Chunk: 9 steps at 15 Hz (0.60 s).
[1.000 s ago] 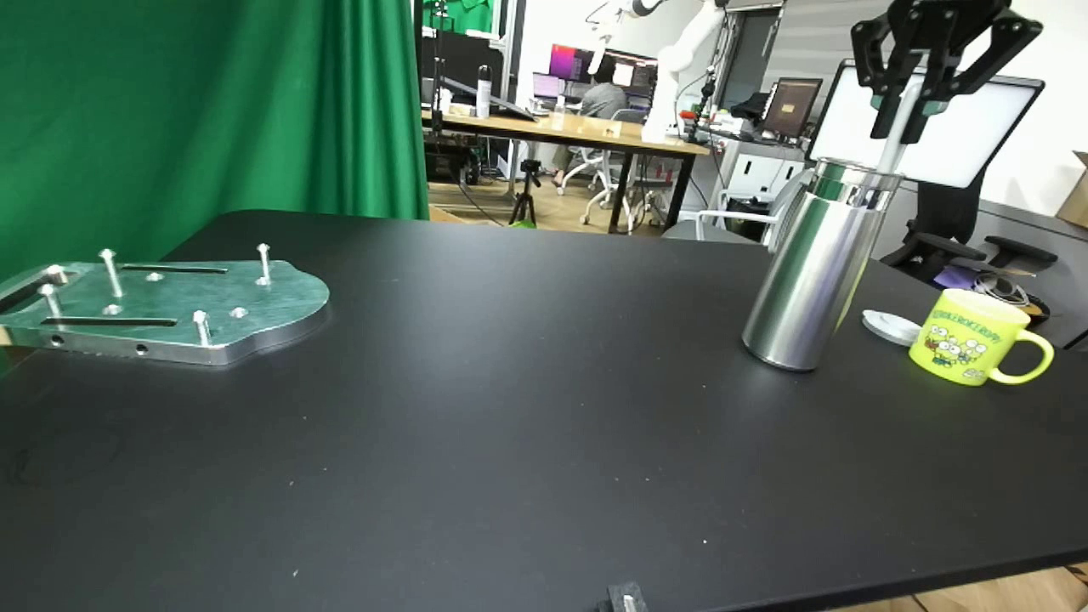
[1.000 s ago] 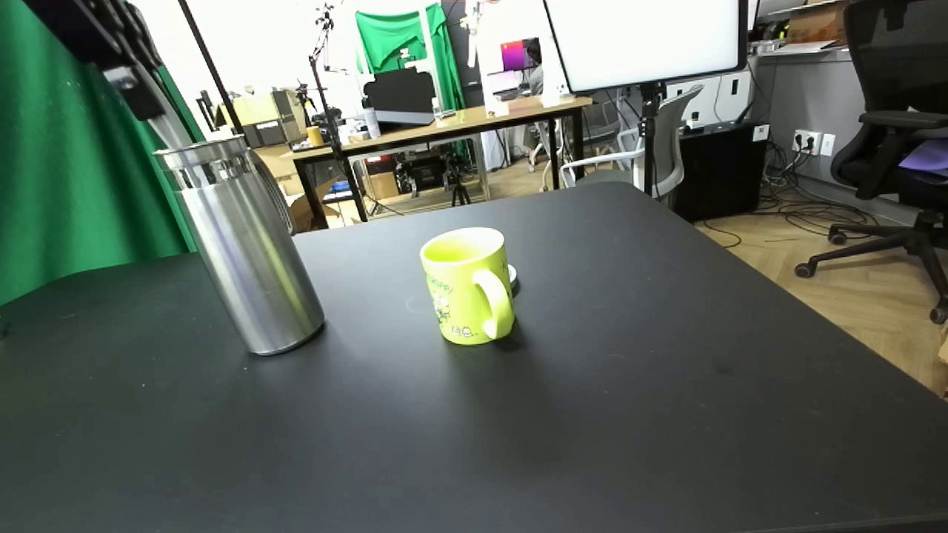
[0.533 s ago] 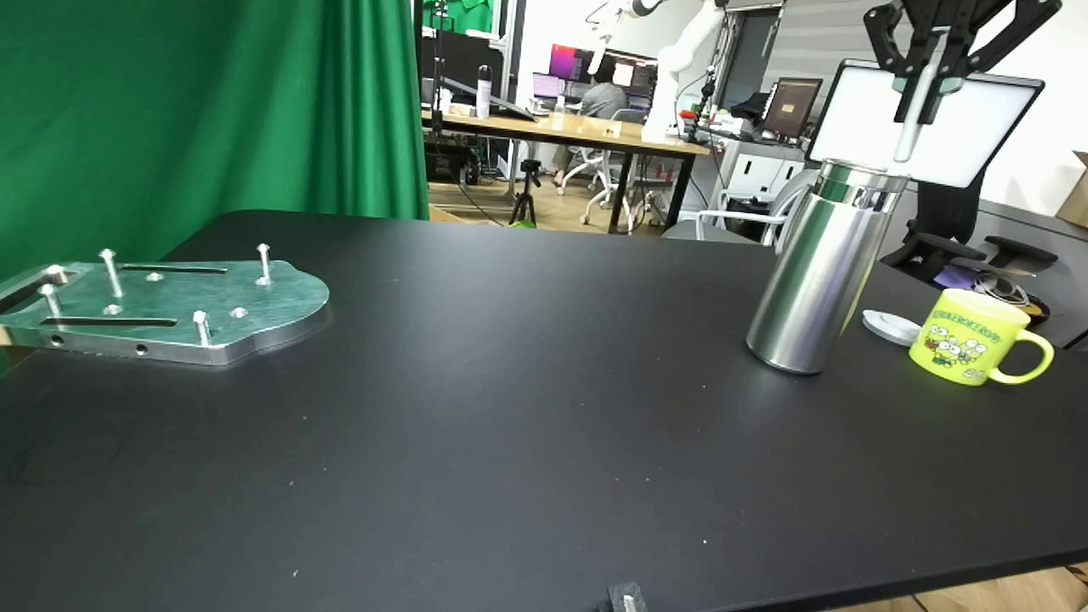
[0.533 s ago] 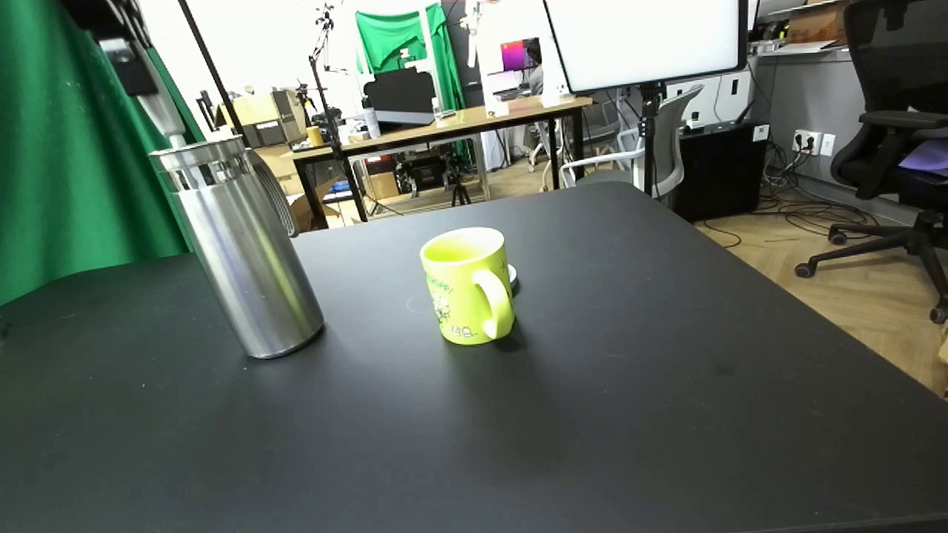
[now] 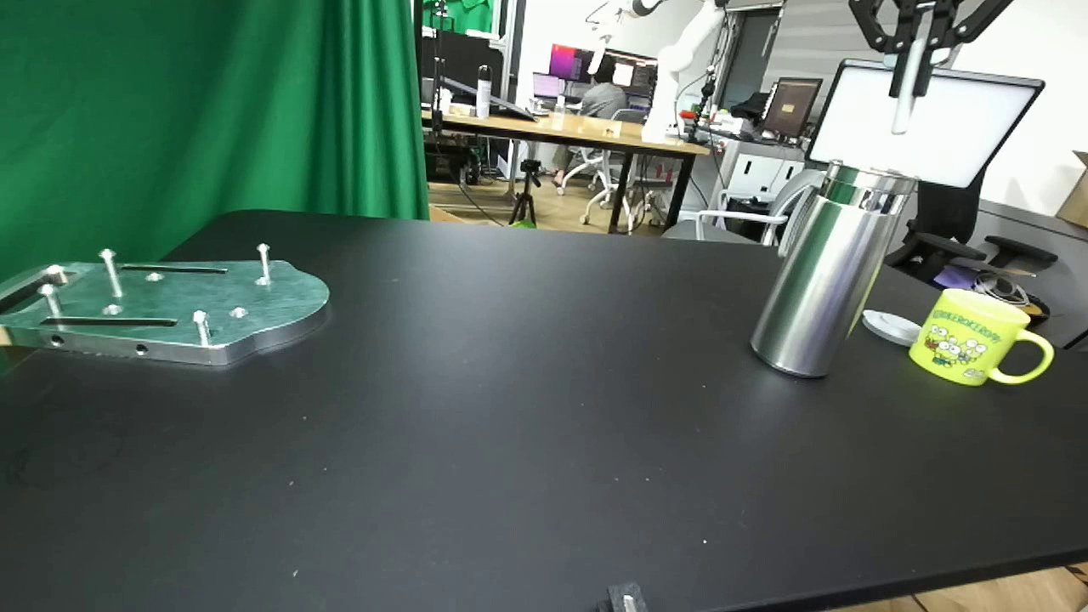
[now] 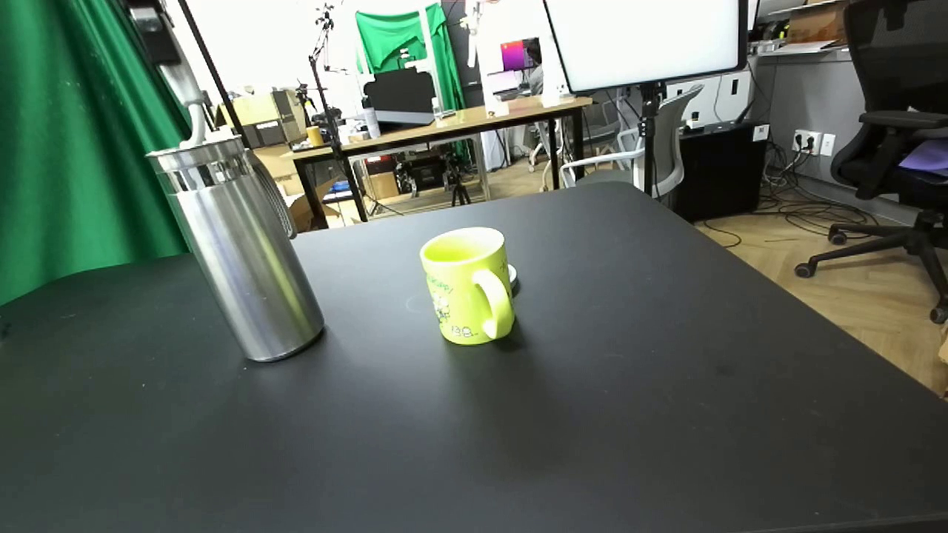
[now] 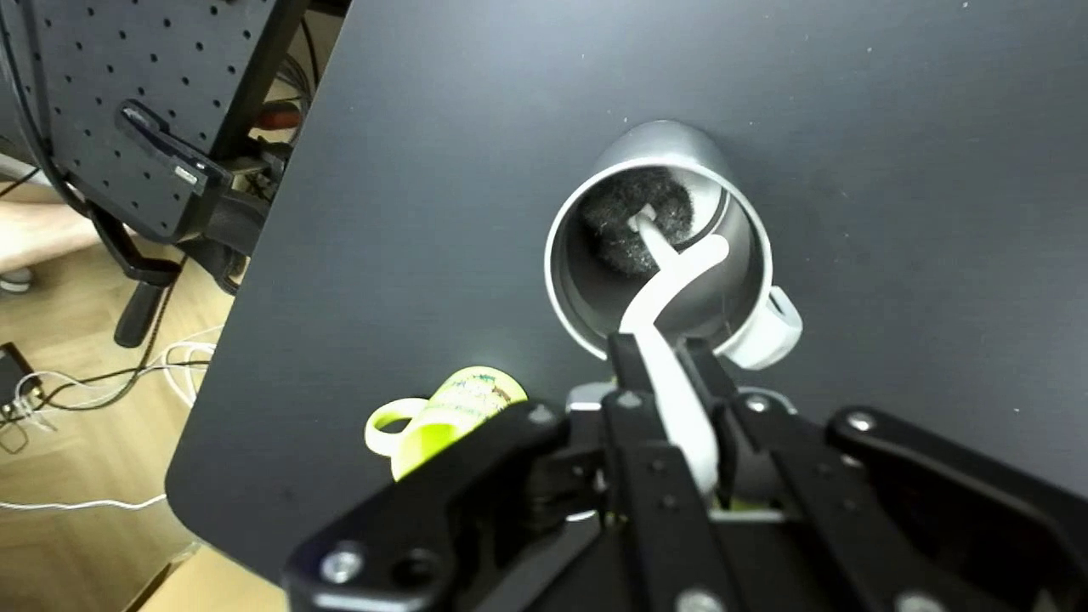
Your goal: Clean inside the flask using the bottle brush
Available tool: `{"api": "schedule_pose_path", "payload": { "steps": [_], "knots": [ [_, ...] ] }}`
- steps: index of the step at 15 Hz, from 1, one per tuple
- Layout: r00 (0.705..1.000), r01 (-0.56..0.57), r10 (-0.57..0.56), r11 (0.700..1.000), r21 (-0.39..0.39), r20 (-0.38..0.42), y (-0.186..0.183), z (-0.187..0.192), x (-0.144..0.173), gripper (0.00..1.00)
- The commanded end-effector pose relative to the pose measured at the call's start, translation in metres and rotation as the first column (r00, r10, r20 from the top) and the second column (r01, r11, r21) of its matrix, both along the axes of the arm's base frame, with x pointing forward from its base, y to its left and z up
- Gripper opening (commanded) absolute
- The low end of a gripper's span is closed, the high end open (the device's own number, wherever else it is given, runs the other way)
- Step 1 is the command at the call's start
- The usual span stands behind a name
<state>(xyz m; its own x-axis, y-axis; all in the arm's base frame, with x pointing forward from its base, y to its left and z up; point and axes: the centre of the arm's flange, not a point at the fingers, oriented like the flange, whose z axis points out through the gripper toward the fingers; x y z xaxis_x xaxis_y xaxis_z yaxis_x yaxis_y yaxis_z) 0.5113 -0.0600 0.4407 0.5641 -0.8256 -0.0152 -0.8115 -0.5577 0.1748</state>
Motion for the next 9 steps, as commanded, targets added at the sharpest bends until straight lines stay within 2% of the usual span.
{"api": "schedule_pose_path", "payload": {
  "steps": [1, 6, 9],
  "knots": [
    [0.999, -0.033, 0.033, 0.999, -0.005, 0.02, -0.002, 0.039, 0.012, 0.04],
    [0.993, -0.074, 0.072, 0.997, 0.021, 0.09, -0.004, 0.081, 0.002, 0.04],
    [0.99, -0.092, 0.088, 0.995, 0.036, 0.113, -0.007, 0.077, -0.002, 0.04]
  ]
}}
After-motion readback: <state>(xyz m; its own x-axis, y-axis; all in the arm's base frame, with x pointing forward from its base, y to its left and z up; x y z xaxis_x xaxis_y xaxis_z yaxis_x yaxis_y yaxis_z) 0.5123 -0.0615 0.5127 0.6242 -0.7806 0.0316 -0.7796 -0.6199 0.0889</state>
